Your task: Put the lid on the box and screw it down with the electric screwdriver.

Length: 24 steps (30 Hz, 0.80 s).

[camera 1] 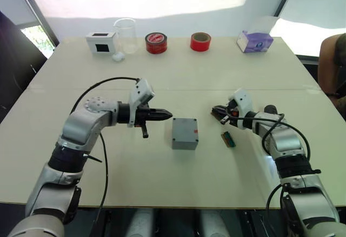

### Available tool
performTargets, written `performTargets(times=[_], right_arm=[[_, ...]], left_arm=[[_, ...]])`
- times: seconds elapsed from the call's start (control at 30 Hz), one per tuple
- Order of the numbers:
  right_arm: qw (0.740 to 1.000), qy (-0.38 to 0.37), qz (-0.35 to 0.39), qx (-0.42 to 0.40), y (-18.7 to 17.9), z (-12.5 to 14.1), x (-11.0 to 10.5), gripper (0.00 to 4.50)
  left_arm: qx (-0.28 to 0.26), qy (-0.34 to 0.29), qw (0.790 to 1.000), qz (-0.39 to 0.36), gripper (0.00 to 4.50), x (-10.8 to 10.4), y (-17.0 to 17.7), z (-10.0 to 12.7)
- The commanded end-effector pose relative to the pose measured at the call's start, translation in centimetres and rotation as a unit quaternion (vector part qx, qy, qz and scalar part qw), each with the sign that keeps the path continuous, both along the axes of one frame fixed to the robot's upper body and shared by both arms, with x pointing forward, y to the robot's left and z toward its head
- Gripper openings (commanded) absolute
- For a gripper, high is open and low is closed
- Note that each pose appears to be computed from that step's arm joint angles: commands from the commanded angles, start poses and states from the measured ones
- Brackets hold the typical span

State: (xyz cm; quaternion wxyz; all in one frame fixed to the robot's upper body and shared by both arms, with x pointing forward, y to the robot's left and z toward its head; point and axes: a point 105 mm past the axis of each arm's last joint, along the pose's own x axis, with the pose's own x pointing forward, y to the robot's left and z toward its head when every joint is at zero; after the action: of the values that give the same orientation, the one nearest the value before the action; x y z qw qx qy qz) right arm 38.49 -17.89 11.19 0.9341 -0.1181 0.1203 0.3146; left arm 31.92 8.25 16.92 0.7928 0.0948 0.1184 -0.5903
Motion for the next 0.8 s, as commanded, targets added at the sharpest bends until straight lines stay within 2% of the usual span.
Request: performTargets(times=[0.03, 0.2, 0.53, 0.63, 0.8], right_arm=[[1.000, -0.028, 0.006, 0.003, 0.2, 1.5, 0.2, 0.05], [0.999, -0.033, 0.008, 0.003, 0.1, 2.0, 0.1, 0.05], [0.996, -0.078, 0.026, 0.019, 0.9, 5.7, -0.5, 0.05], [0.994, -0.079, 0.070, 0.020, 2.3, 6.8, -2.3, 0.05], [0.988, -0.045, 0.143, 0.042, 5.4, 6.5, -6.3, 0.05]], left_arm=[[0.003, -0.022, 1.000, -0.005, 0.00, -0.1, -0.1, 0.6], [0.002, -0.020, 1.000, -0.005, 0.00, -0.2, 0.0, 0.6], [-0.007, -0.014, 1.000, -0.001, 0.00, -0.1, 0.1, 0.6], [-0.007, -0.004, 1.000, -0.015, 0.00, -0.7, 0.2, 0.6], [0.000, 0.007, 1.000, -0.025, 0.00, -1.6, 0.6, 0.3]])
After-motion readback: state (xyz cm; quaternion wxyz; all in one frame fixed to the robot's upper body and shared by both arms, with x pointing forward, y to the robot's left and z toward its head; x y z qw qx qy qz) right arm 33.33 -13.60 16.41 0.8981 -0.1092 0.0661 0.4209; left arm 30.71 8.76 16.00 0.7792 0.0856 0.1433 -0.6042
